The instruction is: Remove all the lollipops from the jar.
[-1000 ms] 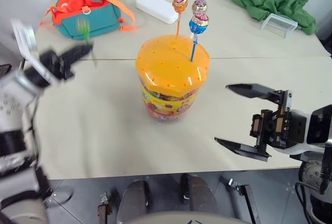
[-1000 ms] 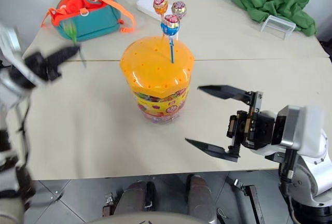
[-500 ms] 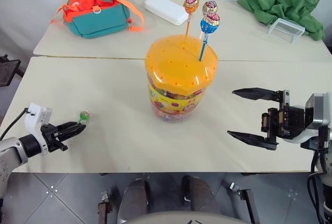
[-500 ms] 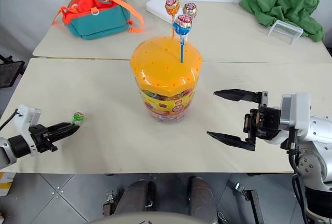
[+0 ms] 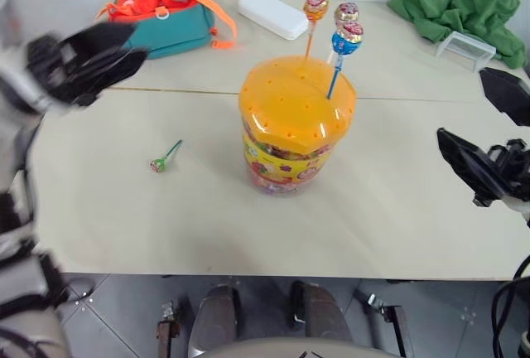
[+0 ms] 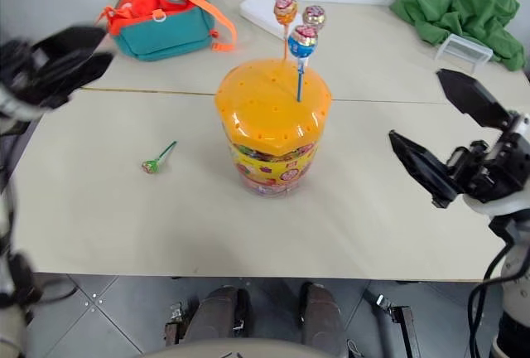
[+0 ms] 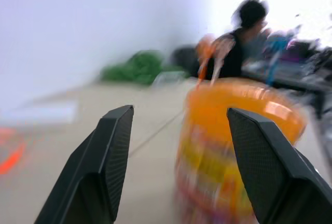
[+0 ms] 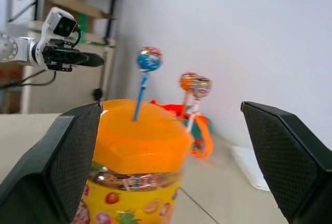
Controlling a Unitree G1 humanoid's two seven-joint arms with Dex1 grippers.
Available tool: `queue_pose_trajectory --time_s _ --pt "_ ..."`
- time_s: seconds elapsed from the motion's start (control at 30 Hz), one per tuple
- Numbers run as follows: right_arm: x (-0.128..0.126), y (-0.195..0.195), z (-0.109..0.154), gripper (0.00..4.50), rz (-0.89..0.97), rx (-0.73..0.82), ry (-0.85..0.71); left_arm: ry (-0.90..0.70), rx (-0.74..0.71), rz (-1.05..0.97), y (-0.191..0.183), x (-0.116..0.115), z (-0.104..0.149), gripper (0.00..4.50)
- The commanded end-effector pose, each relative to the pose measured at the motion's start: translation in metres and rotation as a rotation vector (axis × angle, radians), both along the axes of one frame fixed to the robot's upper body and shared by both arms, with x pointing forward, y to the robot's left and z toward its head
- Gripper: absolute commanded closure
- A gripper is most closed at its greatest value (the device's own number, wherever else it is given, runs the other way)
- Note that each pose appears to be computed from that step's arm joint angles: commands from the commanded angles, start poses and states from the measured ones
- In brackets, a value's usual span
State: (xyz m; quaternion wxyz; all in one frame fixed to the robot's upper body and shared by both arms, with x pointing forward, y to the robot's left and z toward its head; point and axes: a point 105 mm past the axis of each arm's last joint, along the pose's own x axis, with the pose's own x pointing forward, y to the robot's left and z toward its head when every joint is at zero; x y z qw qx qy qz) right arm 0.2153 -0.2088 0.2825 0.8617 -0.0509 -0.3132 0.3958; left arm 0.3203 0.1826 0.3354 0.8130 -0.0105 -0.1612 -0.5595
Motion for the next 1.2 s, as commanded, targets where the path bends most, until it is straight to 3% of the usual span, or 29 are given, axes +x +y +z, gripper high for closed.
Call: queue_pose_trajectory --time_s 0.03,0.33,0.63,0.97,1.2 --pt "-0.011 -0.008 0.009 0.0 -0.067 0.036 -0.052 -0.006 0.054 -0.057 -0.036 0.02 0.007 1.46" --pt "-0.021 -0.003 0.005 0.0 -0.09 0.059 -0.059 0.053 0.166 -0.152 -0.103 0.054 0.0 1.46" --pt "-0.023 0.004 0.007 0.0 -0.091 0.069 -0.066 0.074 0.18 -0.239 -0.141 0.055 0.005 1.46" --pt "-0.021 0.013 0.009 0.0 -0.065 0.066 -0.082 0.086 0.099 -0.287 -0.141 0.051 0.018 4.46" --pt "-0.021 0.043 0.02 0.0 0.133 0.048 -0.11 0.089 -0.276 -0.296 -0.106 0.049 0.064 4.46"
